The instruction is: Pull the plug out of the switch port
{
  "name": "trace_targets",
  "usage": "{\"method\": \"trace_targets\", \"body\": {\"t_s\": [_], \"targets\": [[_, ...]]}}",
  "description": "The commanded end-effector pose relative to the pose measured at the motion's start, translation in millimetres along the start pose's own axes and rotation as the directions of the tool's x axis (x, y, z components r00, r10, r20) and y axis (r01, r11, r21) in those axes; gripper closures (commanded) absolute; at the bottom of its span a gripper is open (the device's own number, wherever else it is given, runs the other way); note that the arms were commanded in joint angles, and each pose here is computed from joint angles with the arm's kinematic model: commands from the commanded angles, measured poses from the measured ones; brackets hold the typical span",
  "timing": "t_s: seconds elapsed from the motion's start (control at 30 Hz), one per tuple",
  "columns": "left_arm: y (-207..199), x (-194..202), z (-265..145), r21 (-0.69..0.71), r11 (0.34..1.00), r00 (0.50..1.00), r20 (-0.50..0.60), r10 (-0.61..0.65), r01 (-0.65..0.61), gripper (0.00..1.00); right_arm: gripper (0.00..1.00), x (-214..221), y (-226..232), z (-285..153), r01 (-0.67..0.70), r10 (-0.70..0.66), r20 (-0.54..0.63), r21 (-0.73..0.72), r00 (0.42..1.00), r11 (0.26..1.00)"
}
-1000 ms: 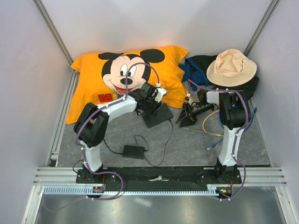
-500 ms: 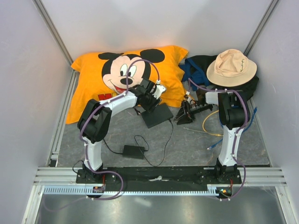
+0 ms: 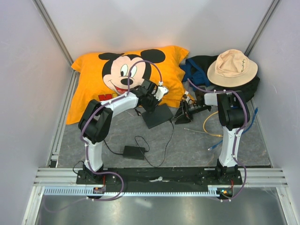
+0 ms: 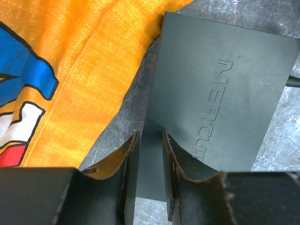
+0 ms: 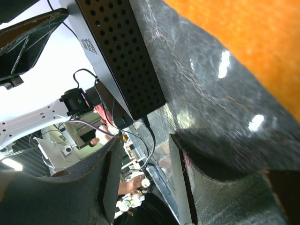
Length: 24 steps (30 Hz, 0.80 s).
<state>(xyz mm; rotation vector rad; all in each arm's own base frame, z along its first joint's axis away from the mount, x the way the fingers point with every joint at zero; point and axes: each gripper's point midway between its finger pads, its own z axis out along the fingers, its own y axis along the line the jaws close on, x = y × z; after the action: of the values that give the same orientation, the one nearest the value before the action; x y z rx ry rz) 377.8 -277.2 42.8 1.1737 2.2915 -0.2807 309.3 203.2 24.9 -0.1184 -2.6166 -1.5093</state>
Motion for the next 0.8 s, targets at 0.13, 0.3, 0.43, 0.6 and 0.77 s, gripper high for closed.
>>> {"method": "trace_targets", "body": {"t_s": [0.13,0.3,0.43,0.6,0.77], "targets": [[-33.3,72.1,26.7,0.149,0.988,0.979,-0.202,-0.017,0.048,0.68,0.48,0.8,-51.9,23.5,0.002,-0.005,0.014,0.184,1.000,0.983],[-37.1,74.9,27.9,0.165,0.985,0.976,-0.218,-0.022,0.059,0.67,0.49,-0.9,-50.6,24.5,-0.008,0.001,0.038,0.195,0.999,0.981],[-43.6,79.5,27.9,0.195,0.978,0.972,-0.232,-0.026,0.073,0.67,0.50,-3.7,-50.1,25.3,-0.013,0.003,0.049,0.196,0.999,0.981],[-46.4,81.9,26.7,0.204,0.975,0.971,-0.237,-0.033,0.083,0.67,0.55,-1.5,-52.5,27.7,-0.013,0.004,0.045,0.209,0.999,0.978],[-47.2,83.1,26.8,0.204,0.976,0.970,-0.241,-0.032,0.083,0.67,0.61,1.5,-51.0,33.0,0.002,-0.010,0.034,0.222,0.999,0.975]]}}
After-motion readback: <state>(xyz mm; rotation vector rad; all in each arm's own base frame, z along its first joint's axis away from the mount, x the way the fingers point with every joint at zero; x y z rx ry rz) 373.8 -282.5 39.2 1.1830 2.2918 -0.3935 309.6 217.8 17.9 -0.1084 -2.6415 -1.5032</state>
